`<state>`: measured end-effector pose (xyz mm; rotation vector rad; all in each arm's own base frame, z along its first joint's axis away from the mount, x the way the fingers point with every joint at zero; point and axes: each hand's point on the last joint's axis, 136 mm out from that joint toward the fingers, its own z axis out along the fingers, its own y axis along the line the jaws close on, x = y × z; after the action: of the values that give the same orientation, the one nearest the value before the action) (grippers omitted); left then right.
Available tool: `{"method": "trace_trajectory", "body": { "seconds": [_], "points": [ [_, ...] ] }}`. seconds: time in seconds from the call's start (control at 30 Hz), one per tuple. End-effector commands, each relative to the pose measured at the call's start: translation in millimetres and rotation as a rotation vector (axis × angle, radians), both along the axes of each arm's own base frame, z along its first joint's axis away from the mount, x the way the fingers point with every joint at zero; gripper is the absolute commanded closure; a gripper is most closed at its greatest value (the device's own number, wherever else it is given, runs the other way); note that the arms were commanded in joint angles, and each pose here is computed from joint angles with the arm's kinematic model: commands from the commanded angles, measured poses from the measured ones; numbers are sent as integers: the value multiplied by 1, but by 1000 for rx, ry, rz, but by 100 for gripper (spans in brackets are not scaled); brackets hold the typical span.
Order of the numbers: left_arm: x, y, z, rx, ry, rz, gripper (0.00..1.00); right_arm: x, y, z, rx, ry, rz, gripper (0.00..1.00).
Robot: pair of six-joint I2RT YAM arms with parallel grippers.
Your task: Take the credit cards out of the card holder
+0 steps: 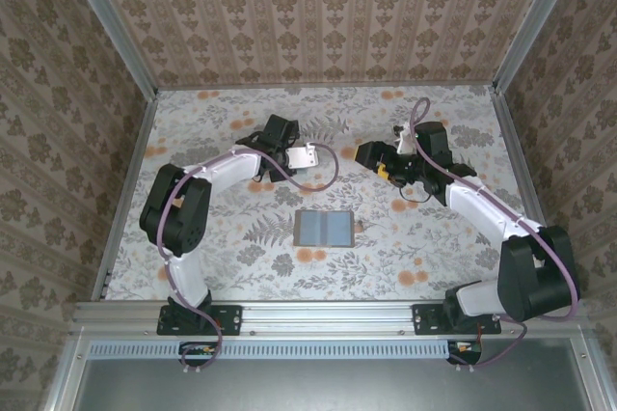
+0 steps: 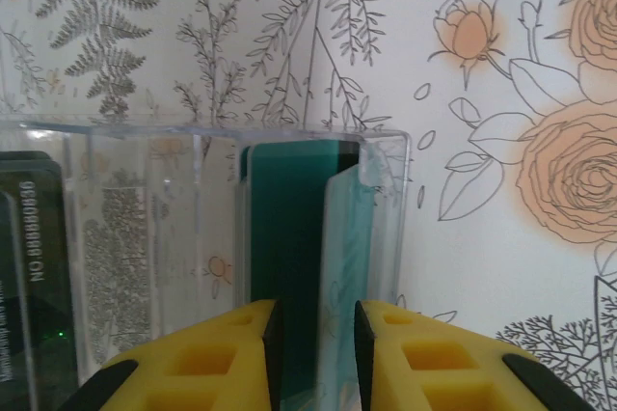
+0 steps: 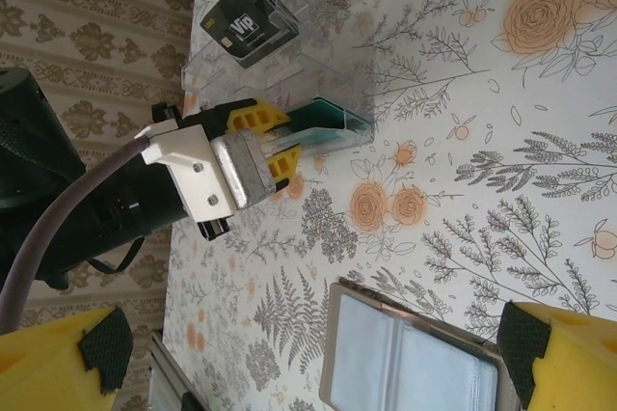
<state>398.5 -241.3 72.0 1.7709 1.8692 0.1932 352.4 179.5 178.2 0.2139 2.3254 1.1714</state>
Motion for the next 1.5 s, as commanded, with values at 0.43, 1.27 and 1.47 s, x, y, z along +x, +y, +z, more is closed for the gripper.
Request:
{"method": "trace_trajectory", "body": {
  "seconds": [0.43,1.27,1.47],
  "points": [
    [34,19,12,49,-113,128,74,6,5,11,58,-12,6,0],
    [-15,30,133,-532,-101,510,0,-10,-15,-22,-127,42,-60,0],
    [-40,80,154,-774,-135,797,0,-13,-52,-24,-314,-11,-198,0]
  ]
}}
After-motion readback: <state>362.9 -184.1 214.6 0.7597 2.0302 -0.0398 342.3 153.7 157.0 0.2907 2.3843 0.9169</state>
